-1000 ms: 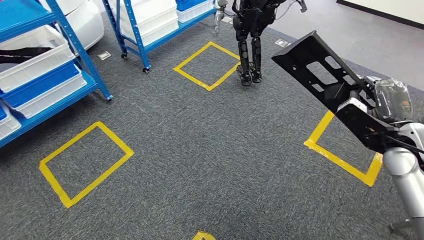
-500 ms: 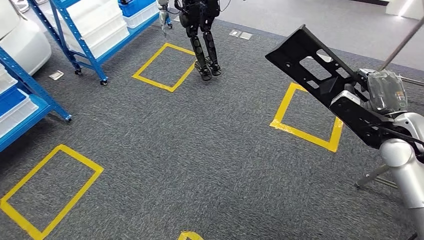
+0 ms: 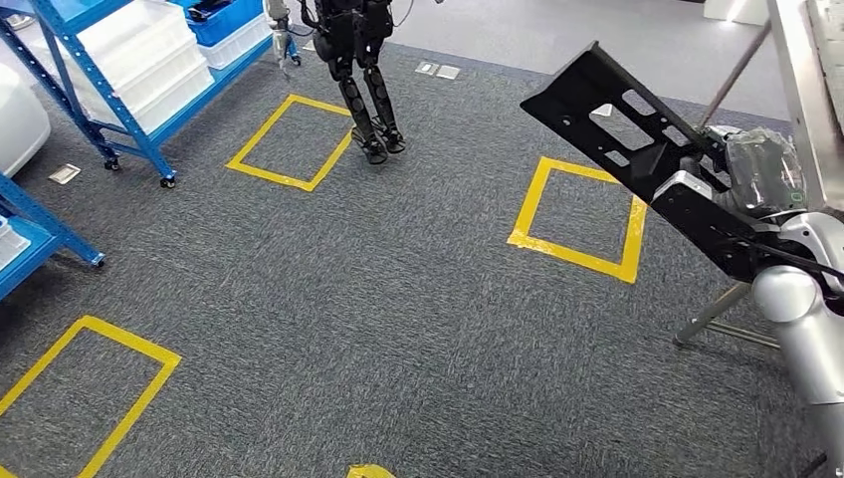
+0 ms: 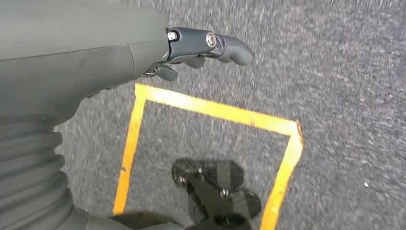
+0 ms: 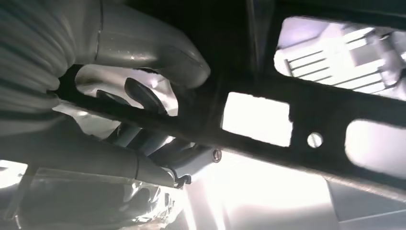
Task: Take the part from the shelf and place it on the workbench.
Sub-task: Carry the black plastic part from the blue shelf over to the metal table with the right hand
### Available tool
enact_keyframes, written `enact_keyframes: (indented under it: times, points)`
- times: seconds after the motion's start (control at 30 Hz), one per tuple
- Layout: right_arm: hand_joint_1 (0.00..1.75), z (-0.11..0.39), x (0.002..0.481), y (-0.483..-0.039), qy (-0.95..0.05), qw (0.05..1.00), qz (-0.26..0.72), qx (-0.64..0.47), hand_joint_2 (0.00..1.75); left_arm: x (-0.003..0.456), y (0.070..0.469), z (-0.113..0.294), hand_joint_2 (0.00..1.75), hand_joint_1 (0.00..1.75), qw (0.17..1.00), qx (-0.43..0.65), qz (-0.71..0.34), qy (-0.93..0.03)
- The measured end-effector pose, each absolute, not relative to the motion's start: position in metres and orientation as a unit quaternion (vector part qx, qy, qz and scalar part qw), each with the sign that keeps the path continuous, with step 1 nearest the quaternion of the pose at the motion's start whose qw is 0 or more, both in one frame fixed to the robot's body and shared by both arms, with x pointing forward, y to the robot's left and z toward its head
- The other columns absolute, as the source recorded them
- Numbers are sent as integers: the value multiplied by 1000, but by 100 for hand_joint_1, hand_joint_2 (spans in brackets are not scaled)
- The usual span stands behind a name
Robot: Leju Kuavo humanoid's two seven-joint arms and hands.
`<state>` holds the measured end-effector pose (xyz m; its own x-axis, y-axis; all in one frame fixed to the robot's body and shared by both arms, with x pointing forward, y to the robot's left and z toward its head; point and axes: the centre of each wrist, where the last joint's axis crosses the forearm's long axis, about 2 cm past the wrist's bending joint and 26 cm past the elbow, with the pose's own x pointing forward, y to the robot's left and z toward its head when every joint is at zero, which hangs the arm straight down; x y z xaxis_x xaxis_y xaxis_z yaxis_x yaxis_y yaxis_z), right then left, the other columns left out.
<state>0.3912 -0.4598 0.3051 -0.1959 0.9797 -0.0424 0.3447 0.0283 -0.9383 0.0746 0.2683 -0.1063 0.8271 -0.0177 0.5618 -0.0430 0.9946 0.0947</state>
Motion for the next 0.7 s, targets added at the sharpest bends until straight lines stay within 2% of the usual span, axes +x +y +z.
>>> enact_keyframes:
  times: [0.7]
  points:
    - [175, 308, 382, -473, -626, 353, 452, -528, 175, 66, 265, -107, 175, 0, 955, 54, 0, -290]
